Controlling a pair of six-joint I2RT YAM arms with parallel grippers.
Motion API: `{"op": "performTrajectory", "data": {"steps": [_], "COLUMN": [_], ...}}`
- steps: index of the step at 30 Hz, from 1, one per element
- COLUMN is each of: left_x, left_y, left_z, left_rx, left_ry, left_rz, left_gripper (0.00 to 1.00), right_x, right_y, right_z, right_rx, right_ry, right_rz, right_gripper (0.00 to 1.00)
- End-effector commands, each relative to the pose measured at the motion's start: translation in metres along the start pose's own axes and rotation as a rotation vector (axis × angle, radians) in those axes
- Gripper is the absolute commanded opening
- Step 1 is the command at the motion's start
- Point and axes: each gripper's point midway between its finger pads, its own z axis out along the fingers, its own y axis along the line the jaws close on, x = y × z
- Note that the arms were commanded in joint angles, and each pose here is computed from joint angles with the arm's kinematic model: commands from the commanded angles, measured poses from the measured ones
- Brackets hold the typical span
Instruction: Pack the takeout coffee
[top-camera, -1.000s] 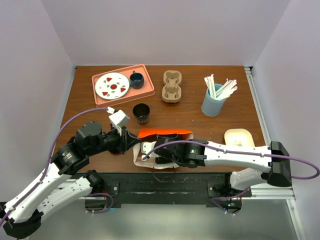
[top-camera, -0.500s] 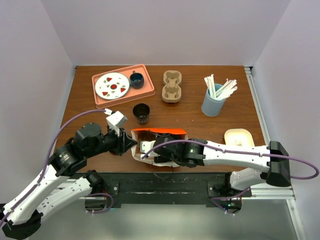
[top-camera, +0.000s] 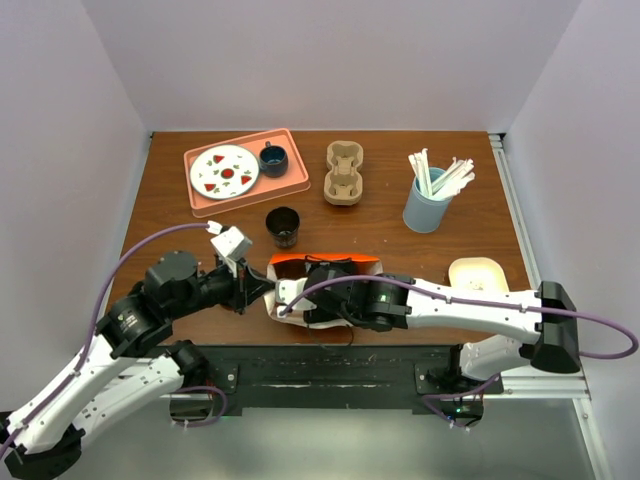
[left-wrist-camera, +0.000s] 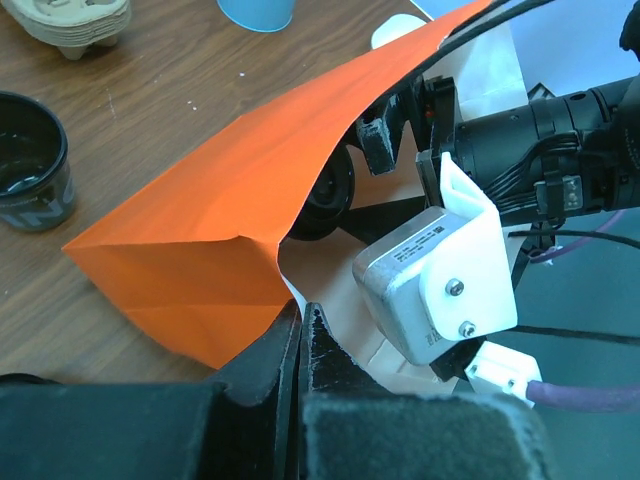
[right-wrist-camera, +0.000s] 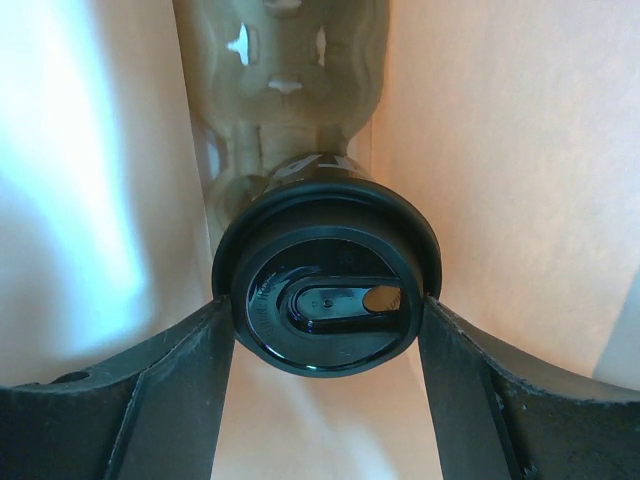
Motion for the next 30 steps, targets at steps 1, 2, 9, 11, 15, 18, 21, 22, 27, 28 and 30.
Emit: {"op": "performTrajectory", "data": {"steps": [1,2,9,11,15,18,21,22,27,28,30], "left_x": [-0.015,-0.016,-0.029,-0.029,-0.026,-0.023,-0.024,-0.024,-0.021,-0.020,-0.019], "left_y": [-0.011,-0.012,-0.006,-0.004,-0.009,-0.011,-0.012,-0.013,-0.014,-0.014,-0.013], "left_z": [0.002,0.001,0.002,0.004,0.013,0.020,0.022,0.022,0.023,0.023,0.024], "left_rx": [0.065,0.071,0.048,0.043,0.084,0.105,0.114,0.117,0.125,0.125,0.121], "left_ry": [-0.057,-0.064,-0.153,-0.147,-0.106,-0.085,-0.081,-0.078,-0.065,-0.064,-0.065], "left_rz": [0.047,0.054,0.123,0.149,0.180,0.182,0.176,0.175,0.162,0.160,0.150], "left_gripper": [0.00,0.00,0.00,0.00,0.00,0.00,0.00,0.00,0.00,0.00,0.00], "right_x": [0.002,0.004,0.017,0.019,0.024,0.025,0.025,0.027,0.031,0.033,0.034], "right_y": [-0.003,-0.002,0.014,0.013,0.017,0.020,0.014,0.010,-0.001,-0.005,-0.007], "right_z": [-0.008,-0.009,-0.006,-0.006,-0.002,0.002,0.007,0.009,0.015,0.016,0.017], "right_rx": [-0.022,-0.022,-0.055,-0.040,-0.039,-0.050,-0.028,-0.020,0.008,0.014,0.010], "right_ry": [-0.009,-0.012,-0.015,-0.019,-0.027,-0.035,-0.041,-0.036,-0.023,-0.016,-0.021], "right_rz": [-0.071,-0.064,-0.047,-0.044,-0.048,-0.058,-0.046,-0.037,-0.023,-0.014,-0.021], "right_gripper": [0.26,0.26,0.26,0.26,0.25,0.25,0.25,0.25,0.25,0.25,0.25]}}
